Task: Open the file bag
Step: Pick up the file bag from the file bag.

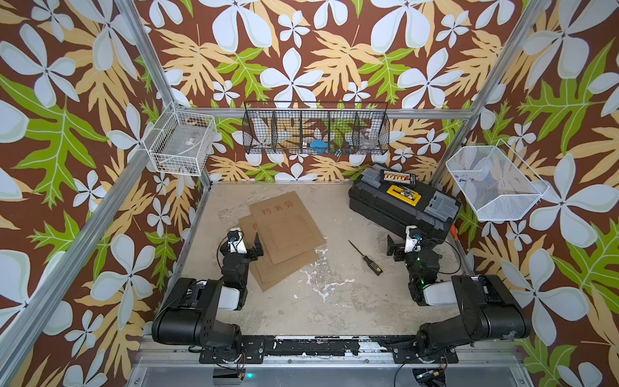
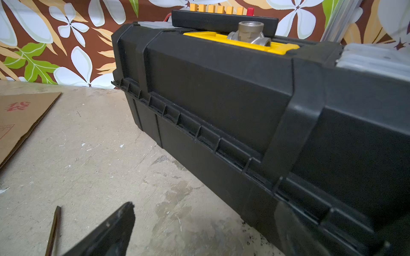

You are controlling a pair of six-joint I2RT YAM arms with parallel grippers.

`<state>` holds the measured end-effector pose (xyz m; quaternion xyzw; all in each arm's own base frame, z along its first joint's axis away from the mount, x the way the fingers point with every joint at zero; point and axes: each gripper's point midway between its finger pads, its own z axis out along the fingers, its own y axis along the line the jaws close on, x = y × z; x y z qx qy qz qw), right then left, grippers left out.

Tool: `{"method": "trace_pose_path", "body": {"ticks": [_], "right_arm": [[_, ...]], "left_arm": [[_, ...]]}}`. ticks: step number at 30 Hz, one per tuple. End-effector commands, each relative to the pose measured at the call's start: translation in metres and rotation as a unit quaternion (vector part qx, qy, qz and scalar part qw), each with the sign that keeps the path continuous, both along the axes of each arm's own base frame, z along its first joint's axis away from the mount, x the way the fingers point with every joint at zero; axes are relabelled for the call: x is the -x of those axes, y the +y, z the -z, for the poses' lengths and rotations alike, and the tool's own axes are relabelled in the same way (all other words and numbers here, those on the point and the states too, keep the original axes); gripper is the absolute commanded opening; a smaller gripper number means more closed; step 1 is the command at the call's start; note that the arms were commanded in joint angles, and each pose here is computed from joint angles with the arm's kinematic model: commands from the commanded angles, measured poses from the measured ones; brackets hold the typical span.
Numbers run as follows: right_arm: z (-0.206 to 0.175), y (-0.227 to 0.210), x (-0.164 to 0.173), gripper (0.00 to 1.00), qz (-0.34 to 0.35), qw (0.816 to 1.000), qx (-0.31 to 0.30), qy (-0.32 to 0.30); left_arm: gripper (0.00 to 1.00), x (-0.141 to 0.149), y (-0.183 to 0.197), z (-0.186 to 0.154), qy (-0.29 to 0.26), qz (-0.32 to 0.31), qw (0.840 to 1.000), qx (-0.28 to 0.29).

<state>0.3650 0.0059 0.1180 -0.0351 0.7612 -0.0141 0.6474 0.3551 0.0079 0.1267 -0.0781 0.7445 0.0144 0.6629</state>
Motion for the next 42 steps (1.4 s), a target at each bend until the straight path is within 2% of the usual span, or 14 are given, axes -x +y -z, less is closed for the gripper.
{"method": "trace_pose_path", "body": {"ticks": [1,24,26,30,33,36,39,42], "right_arm": [[-0.005,0.001,-0.001,1.0,-0.002,1.0,-0.002,-0.008],[-0.005,-0.002,-0.001,1.0,-0.007,1.0,-0.012,-0.008],[-0.006,0.003,0.001,1.0,-0.013,1.0,-0.004,-0.012],[-0.024,0.012,0.014,1.0,-0.023,0.999,0.015,-0.045],[-0.034,0.017,0.009,1.0,-0.026,0.999,0.015,-0.021],[-0.049,0.029,0.008,1.0,-0.032,0.999,0.028,-0.026],[-0.071,0.039,0.014,1.0,-0.051,0.997,-0.034,-0.053],[-0.09,0.062,0.018,1.0,-0.097,0.991,-0.069,-0.064]], "left_arm": [[1.0,-0.001,-0.001,-0.006,-0.013,0.003,1.0,-0.002],[1.0,0.001,0.0,-0.008,-0.016,0.001,1.0,-0.001],[1.0,0.01,-0.004,-0.015,-0.038,0.008,0.999,-0.008],[1.0,0.034,-0.012,-0.037,-0.078,-0.016,0.996,-0.042],[1.0,0.039,-0.014,-0.048,-0.073,-0.031,0.996,-0.039],[1.0,0.043,-0.013,-0.066,-0.085,-0.053,0.994,-0.03],[1.0,0.036,-0.021,-0.078,-0.08,-0.046,0.996,0.004],[1.0,0.022,-0.054,-0.086,-0.063,0.035,0.997,0.041]]}}
